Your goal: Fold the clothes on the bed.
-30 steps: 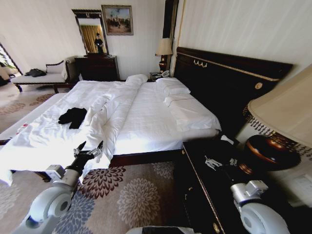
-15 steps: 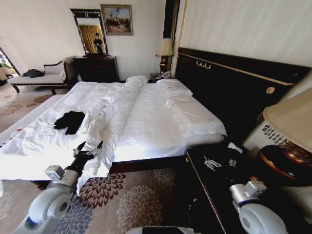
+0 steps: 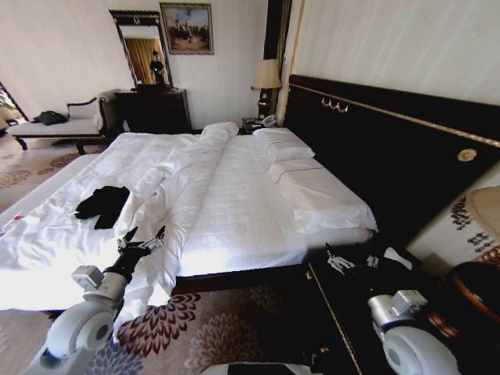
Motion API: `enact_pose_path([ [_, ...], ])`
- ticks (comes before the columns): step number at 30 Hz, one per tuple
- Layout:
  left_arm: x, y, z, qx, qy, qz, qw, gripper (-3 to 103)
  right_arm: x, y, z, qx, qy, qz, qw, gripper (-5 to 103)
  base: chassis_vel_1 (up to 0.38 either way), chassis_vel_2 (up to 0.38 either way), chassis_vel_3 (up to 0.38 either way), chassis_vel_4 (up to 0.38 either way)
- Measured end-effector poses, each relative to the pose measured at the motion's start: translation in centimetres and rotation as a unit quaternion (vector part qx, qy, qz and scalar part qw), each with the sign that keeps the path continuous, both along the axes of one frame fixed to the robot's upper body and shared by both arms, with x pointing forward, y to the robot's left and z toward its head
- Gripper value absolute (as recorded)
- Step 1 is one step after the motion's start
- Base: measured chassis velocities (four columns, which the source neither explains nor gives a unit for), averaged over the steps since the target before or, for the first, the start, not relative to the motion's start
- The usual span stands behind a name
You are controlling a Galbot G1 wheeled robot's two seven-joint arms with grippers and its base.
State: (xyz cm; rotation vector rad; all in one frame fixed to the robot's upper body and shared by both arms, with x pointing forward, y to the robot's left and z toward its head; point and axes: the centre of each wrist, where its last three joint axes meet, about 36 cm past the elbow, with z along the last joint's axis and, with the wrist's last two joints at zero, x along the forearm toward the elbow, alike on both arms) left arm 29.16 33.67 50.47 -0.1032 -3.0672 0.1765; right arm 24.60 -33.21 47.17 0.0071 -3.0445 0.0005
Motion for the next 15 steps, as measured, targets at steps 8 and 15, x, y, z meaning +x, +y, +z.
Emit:
enact_pose_path([
  [8, 0.04, 0.06, -0.10, 0.005, -0.002, -0.001, 1.0000, 100, 0.08, 0.09, -0.19, 0.003, 0.001, 0.000, 1.000, 100, -0.159, 0.168, 0.150, -0.155],
  [15, 0.05, 0.10, -0.18, 0.007, -0.002, -0.001, 1.0000, 100, 0.15, 0.18, -0.24, 0.004, 0.000, -0.002, 1.000, 100, -0.172, 0.164, 0.176, -0.166],
])
